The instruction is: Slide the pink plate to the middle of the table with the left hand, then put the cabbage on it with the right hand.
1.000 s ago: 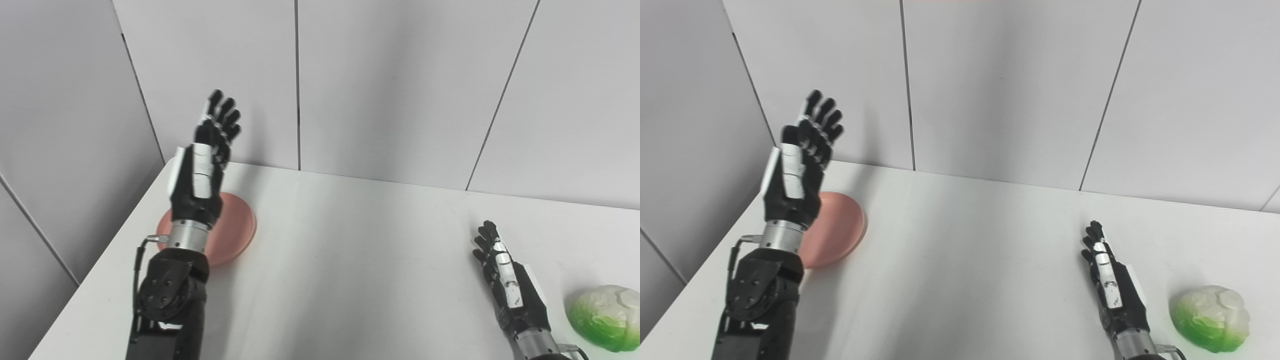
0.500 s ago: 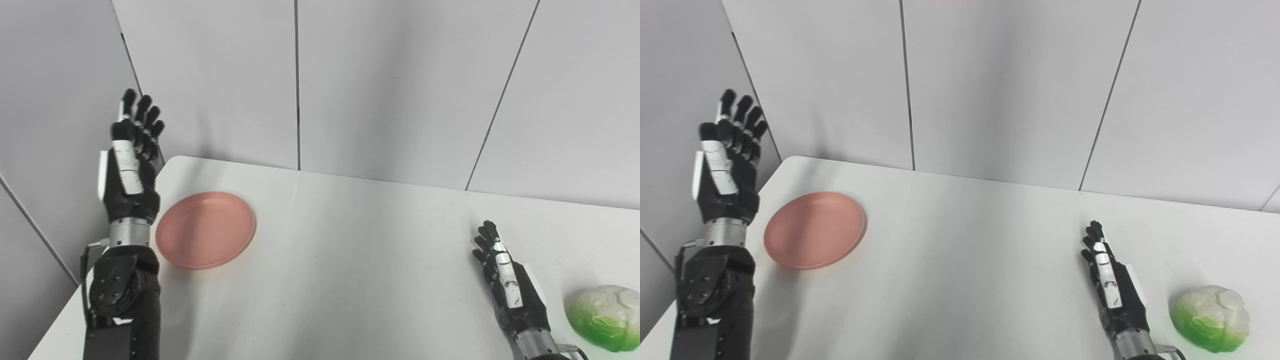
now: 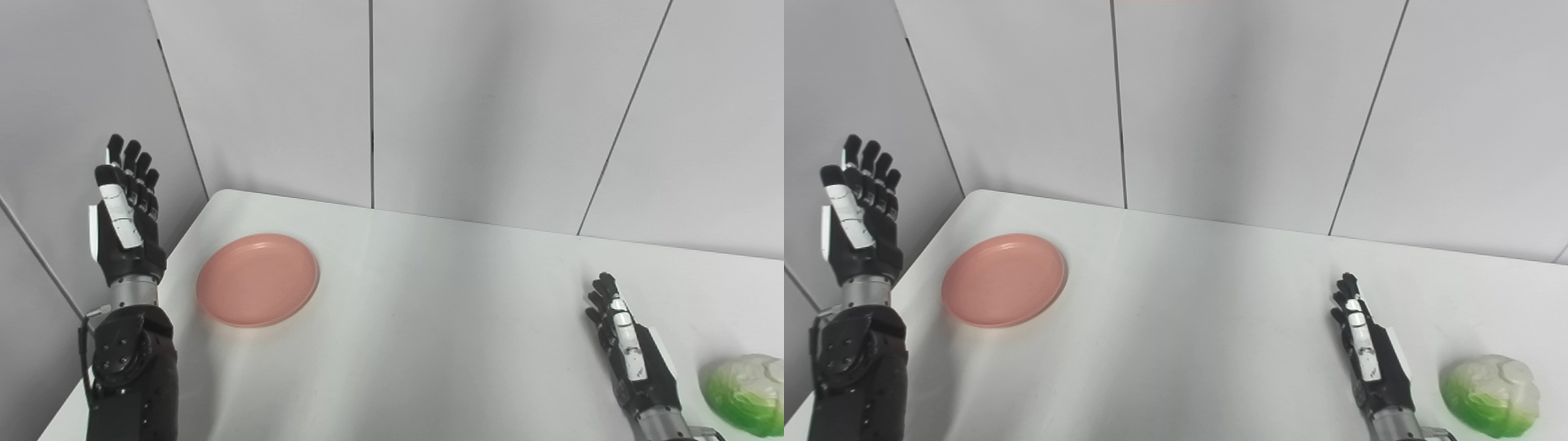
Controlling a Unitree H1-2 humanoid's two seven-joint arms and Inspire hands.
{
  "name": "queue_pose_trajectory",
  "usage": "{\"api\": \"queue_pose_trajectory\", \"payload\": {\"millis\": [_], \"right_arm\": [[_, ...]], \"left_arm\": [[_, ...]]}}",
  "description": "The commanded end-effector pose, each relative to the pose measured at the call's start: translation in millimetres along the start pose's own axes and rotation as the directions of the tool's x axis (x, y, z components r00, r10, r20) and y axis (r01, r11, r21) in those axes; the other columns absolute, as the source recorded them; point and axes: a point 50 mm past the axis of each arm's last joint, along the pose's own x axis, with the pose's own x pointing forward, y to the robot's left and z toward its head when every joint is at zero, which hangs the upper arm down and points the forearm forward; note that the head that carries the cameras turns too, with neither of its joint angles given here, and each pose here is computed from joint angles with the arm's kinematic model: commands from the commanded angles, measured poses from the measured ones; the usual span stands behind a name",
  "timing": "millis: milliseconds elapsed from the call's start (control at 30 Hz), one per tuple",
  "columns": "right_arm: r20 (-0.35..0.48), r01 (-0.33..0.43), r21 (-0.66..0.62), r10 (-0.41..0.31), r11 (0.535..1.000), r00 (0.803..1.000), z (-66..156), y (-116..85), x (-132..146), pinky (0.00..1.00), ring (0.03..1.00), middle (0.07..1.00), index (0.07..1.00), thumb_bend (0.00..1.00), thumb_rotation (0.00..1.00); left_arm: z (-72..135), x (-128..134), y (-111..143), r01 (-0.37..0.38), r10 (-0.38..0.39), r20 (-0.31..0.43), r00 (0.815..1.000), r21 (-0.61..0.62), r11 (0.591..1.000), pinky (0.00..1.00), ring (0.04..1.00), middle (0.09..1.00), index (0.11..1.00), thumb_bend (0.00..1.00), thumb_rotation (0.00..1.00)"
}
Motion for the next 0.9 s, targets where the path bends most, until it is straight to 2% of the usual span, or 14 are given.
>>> {"api": "queue_pose_trajectory", "payload": {"millis": [0, 367, 867], "right_arm": [[-0.008, 0.013, -0.015, -0.013, 1.0, 1.0, 3, -6, -1, 1.0, 1.0, 1.0, 1.0, 0.15, 1.0], [0.001, 0.006, -0.015, -0.006, 1.0, 1.0, 1, -7, -1, 1.0, 1.0, 1.0, 1.0, 0.16, 1.0], [-0.007, 0.009, -0.019, -0.01, 1.0, 1.0, 5, -6, -2, 1.0, 1.0, 1.0, 1.0, 0.18, 1.0]], "left_arm": [[15, 19, -5, 0.006, -0.006, 0.08, 0.997, 0.001, 1.0, 0.99, 0.976, 0.982, 0.983, 0.86, 0.97], [-13, 24, 9, -0.044, 0.044, -0.007, 0.999, -0.005, 0.999, 1.0, 0.992, 0.986, 0.989, 0.86, 0.97], [-44, 26, 24, -0.099, 0.097, -0.139, 0.986, -0.004, 0.995, 1.0, 0.991, 0.991, 0.986, 0.89, 0.97]]}}
